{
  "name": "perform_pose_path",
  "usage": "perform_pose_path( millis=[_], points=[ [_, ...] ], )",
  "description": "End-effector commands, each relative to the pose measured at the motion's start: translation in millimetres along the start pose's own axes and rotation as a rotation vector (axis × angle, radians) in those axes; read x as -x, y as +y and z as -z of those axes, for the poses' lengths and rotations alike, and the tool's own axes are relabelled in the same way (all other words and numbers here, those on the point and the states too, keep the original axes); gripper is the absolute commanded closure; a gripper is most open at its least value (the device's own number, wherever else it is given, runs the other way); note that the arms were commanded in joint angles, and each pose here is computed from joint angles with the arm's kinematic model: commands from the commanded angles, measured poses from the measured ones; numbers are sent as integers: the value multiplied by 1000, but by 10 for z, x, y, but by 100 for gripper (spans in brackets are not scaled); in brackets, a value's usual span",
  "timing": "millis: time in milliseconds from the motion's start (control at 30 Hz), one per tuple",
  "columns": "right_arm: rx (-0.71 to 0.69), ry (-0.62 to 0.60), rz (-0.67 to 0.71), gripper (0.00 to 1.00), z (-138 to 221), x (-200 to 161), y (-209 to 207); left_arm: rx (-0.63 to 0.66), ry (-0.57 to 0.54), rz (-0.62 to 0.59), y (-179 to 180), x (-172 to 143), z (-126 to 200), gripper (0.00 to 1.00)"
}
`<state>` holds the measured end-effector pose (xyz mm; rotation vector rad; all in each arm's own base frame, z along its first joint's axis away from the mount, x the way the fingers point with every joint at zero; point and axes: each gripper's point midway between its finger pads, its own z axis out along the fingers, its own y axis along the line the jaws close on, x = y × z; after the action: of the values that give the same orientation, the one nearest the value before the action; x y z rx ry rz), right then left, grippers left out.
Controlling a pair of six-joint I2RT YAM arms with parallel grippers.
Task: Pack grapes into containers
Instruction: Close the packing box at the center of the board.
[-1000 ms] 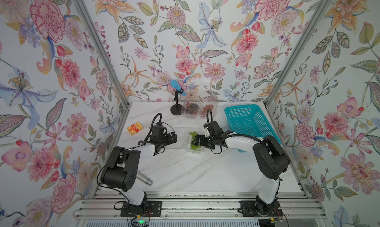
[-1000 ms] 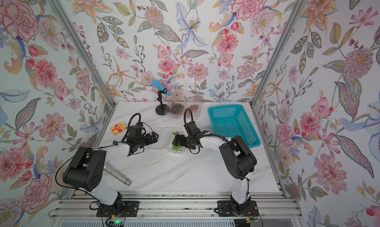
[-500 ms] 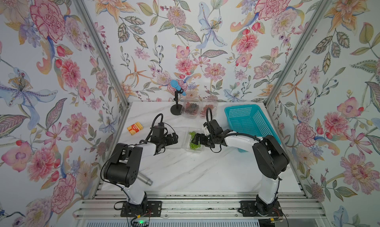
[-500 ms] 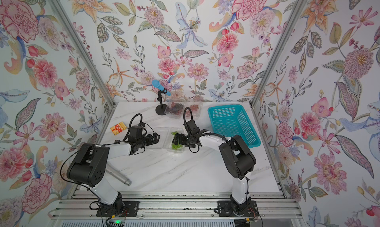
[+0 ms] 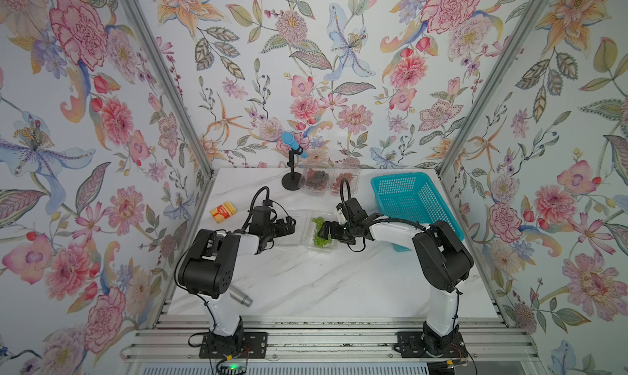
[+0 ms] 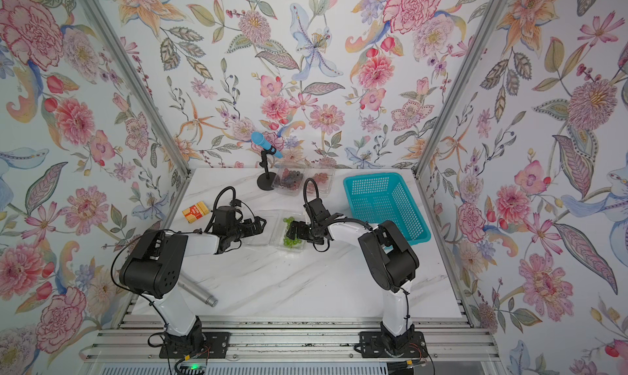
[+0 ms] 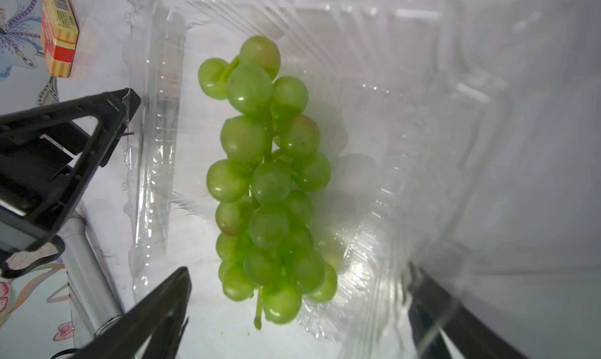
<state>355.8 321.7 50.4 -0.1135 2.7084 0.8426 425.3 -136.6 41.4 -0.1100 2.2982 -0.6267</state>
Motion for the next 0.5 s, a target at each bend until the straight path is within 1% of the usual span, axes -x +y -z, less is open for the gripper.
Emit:
perform_pose_path(
  millis=[0, 133, 467],
  points=[
    [-2, -5, 10, 0, -16, 86, 10, -58, 65, 41, -17, -204, -33, 0],
    [10, -8, 11, 0, -27, 132, 56, -110, 57, 61, -110, -189, -11, 0],
    [-23, 3, 28, 0, -92, 140, 17, -126, -8, 47, -258, 47, 218, 0]
  ],
)
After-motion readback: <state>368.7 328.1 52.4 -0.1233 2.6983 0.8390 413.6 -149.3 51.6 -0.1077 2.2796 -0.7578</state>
